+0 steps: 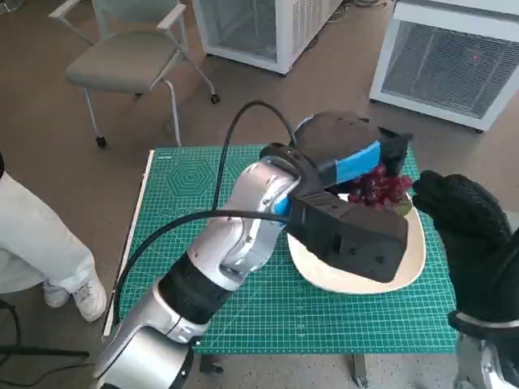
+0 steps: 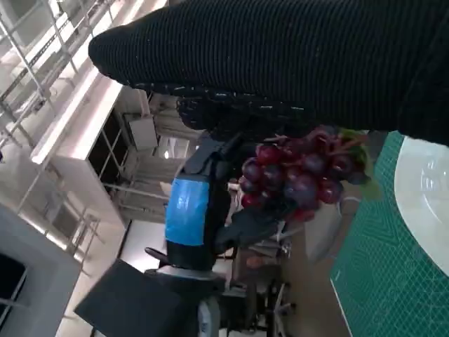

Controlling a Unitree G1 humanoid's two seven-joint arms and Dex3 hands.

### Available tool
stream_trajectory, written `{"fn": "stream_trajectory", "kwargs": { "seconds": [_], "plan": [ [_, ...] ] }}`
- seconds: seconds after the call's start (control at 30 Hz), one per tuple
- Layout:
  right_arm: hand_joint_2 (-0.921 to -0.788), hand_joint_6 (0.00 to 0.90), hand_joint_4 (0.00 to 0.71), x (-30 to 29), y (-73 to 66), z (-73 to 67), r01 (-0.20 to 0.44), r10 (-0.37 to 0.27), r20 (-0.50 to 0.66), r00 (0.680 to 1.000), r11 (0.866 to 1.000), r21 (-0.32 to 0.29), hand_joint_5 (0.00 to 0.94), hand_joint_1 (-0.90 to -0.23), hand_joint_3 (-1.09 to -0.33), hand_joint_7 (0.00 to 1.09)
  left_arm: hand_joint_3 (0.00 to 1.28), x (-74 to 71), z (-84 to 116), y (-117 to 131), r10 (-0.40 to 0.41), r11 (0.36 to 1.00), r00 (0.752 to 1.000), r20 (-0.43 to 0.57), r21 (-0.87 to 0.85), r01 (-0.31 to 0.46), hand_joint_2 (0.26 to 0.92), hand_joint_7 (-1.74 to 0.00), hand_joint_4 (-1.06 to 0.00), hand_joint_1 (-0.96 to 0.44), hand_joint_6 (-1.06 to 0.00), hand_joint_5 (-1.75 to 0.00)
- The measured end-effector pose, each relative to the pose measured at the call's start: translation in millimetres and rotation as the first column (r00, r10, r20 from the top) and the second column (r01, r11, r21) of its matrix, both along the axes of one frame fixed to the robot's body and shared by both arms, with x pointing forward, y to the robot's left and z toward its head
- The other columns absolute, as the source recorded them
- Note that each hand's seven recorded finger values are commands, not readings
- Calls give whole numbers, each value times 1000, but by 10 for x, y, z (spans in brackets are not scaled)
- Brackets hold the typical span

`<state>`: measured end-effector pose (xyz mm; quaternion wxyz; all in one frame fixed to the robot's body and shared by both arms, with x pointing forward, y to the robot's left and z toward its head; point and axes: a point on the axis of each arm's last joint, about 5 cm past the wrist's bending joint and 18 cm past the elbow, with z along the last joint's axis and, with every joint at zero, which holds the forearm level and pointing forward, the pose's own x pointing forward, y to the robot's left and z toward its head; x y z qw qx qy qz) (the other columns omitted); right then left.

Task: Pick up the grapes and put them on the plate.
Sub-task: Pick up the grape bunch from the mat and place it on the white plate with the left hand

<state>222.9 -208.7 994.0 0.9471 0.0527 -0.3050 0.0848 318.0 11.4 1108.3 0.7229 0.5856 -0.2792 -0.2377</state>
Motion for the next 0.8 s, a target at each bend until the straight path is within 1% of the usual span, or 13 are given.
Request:
{"fn": "stream_trajectory", "kwargs": {
  "seconds": [0.03,0.13,0.17,0.2,0.23,0.27,0.3,0.33,0.4,0.43,0.5,0.67,0.8],
  "plan": [
    [-921,293,406,-2,0,0,4,-4,-1,1000,1000,-1,875,-312,-605,1020,206,10,-5,-8,-1,1000,1000,-1,-2,1,869,-1114,-539,2,-690,-1334],
    [-921,297,410,-3,5,0,14,-14,-2,1000,1000,-1,871,-311,-603,1016,357,44,-26,-36,-2,1000,1000,-19,-12,2,798,-1182,-552,21,-608,-1349],
    [-921,297,411,-3,8,0,16,-16,-2,1000,1000,-1,870,-311,-603,1015,438,55,-35,-44,-3,1000,1000,-29,-16,2,759,-1099,-555,71,-579,-1376],
    [-921,298,412,-3,10,-1,18,-18,-2,1000,1000,-1,868,-311,-602,1014,471,63,-44,-48,-3,1000,999,-38,-18,2,744,-941,-559,134,-547,-1393],
    [-921,299,413,-3,12,-1,21,-21,-2,1000,1000,-1,867,-312,-601,1012,472,71,-55,-52,-3,1000,999,-48,-19,2,746,-733,-565,207,-511,-1403],
    [-921,300,413,-2,14,-2,23,-23,-2,1000,1000,-1,865,-314,-600,1011,440,78,-67,-54,-1,1000,998,-56,-17,0,756,-539,-550,232,-481,-1361],
    [-921,300,414,-3,16,-3,27,-27,-2,1000,1000,-2,864,-315,-598,1010,338,85,-80,-56,1,1000,998,-63,-13,-2,790,-388,-517,182,-449,-1212],
    [-921,301,415,-3,17,-3,29,-29,-3,1000,1000,-3,863,-316,-597,1009,254,90,-92,-58,5,1000,998,-67,-5,-6,805,-279,-463,82,-424,-998],
    [-921,302,416,-3,19,-4,33,-33,-3,999,999,-3,861,-317,-595,1007,135,99,-114,-64,18,1000,997,-71,17,-16,807,-141,-345,-162,-383,-536],
    [-921,302,416,-3,20,-4,33,-33,-2,999,999,-2,860,-318,-595,1006,98,103,-125,-69,26,999,997,-70,32,-23,812,-97,-293,-260,-365,-371],
    [-921,303,417,-2,23,-4,33,-33,-1,999,999,-2,859,-318,-594,1005,54,111,-142,-77,42,997,997,-65,63,-38,821,-47,-228,-400,-340,-180],
    [-921,301,419,0,23,-10,32,-32,0,999,999,-2,857,-318,-593,1003,21,124,-177,-78,62,993,997,-47,101,-57,840,-9,-171,-583,-295,-33],
    [-921,295,419,4,20,-18,27,-27,0,1000,1000,-4,857,-319,-593,1003,14,134,-201,-75,62,993,997,-36,102,-58,853,-2,-153,-650,-273,-8]
  ]
}}
